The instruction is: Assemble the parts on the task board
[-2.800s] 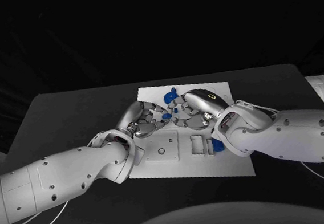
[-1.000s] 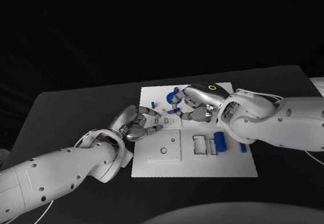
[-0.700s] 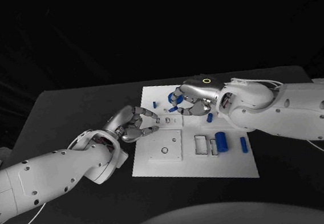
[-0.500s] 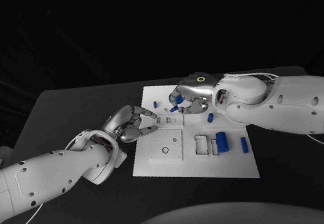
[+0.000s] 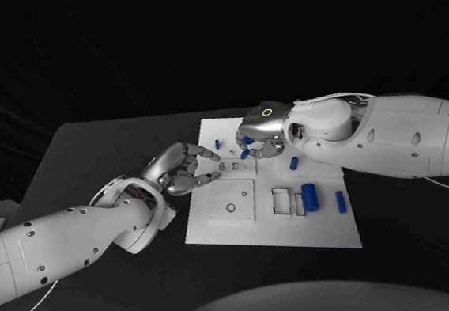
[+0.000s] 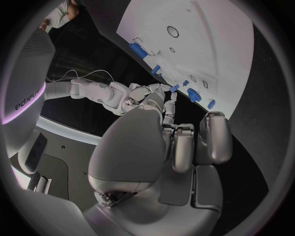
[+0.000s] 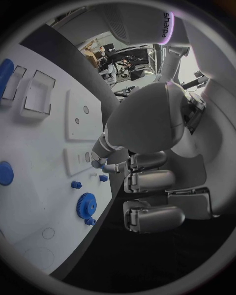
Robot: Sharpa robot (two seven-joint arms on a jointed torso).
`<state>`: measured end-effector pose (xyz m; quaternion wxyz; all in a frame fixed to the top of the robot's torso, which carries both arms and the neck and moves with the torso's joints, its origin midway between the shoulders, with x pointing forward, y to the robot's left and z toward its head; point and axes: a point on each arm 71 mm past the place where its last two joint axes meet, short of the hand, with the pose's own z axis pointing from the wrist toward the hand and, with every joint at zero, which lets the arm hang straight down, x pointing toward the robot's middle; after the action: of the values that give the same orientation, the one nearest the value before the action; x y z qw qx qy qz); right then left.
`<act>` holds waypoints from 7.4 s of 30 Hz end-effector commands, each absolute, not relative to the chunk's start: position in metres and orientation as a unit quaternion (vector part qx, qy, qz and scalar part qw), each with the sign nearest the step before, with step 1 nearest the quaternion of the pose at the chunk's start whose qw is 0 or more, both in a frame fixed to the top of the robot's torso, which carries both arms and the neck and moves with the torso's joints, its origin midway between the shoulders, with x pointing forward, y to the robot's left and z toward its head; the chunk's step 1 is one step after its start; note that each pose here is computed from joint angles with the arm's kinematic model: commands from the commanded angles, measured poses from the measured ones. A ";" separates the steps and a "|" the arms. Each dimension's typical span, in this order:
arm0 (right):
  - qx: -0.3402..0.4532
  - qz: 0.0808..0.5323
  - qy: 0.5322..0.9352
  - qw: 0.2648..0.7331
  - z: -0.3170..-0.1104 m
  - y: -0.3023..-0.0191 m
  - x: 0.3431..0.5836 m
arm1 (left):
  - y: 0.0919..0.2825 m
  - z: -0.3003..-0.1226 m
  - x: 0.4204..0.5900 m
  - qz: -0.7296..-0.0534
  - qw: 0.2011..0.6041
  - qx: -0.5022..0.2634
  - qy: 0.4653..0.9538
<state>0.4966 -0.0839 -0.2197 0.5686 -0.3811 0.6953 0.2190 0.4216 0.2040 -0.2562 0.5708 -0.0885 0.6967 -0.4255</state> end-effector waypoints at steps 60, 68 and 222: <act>-0.498 0.201 0.648 0.541 -0.245 -0.080 0.495 | 0.194 -0.255 0.422 -0.441 0.554 -0.067 0.703; -0.495 0.196 0.654 0.538 -0.247 -0.081 0.496 | 0.195 -0.256 0.422 -0.440 0.552 -0.067 0.705; 0.110 0.368 0.758 0.527 -0.198 -0.267 0.444 | 0.056 -0.228 0.562 0.003 0.292 0.102 0.951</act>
<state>0.4447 -0.2679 -0.1965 0.5356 0.1135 0.7514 0.3683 0.5628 0.0582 -0.2275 0.2907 0.0980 0.9518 0.0062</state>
